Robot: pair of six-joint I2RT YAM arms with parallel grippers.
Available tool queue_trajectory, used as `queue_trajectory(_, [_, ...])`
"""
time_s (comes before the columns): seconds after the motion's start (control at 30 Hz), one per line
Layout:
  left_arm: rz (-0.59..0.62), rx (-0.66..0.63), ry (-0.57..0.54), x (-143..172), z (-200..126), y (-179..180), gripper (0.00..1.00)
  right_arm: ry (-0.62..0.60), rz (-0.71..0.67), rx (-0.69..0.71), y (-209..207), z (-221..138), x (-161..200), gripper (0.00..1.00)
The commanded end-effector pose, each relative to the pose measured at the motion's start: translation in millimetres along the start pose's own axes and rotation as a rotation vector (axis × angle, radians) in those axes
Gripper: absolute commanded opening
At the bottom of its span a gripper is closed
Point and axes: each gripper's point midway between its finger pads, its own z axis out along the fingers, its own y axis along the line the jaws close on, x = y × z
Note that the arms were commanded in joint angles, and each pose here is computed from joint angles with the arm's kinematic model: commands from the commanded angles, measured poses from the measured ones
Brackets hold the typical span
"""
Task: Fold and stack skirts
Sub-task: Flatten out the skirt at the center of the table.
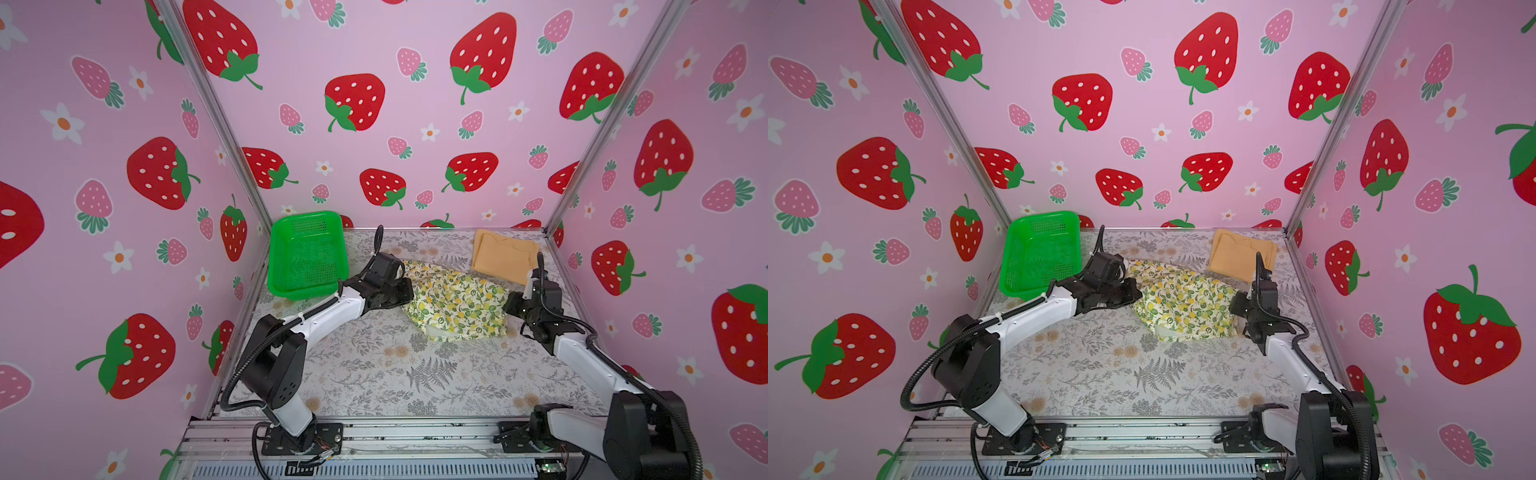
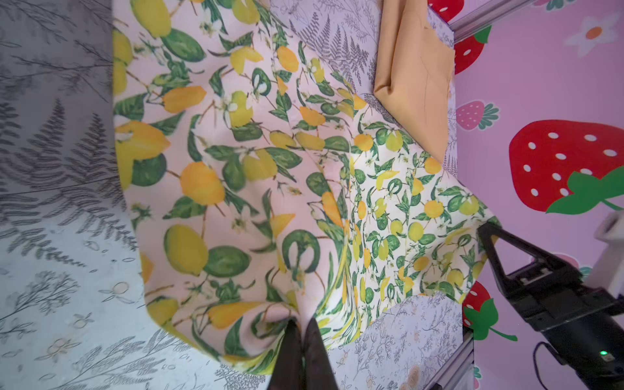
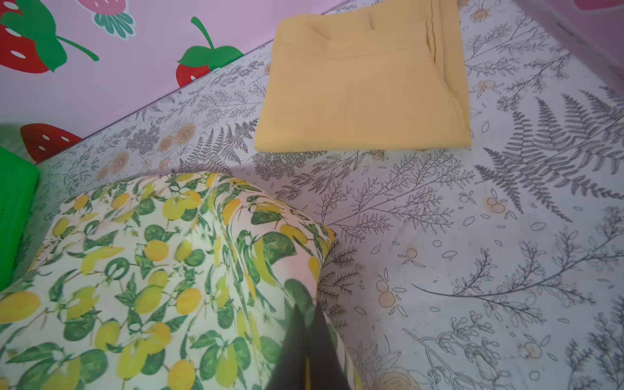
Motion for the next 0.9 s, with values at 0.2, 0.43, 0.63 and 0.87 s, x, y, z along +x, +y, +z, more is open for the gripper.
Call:
queue_trajectory(0.2, [0.016, -0.011, -0.065, -23.8, -45.7, 0.9, 0.0, 0.009, 0.032, -0.046, 5.4, 5.1, 3.4, 0.03])
queue_trajectory(0.43, [0.005, 0.005, -0.066, -12.5, -63.4, 2.5, 0.0, 0.04, 0.044, -0.077, 10.5, 4.2, 9.9, 0.03])
queue_trajectory(0.63, [-0.063, -0.043, -0.038, 37.5, -70.9, 44.5, 0.0, 0.122, 0.075, -0.167, 19.2, -6.0, 42.3, 0.1])
queue_trajectory(0.87, [-0.126, -0.089, 0.01, 85.8, -69.4, 85.7, 0.0, -0.012, 0.053, -0.153, 20.3, -28.9, 10.2, 0.93])
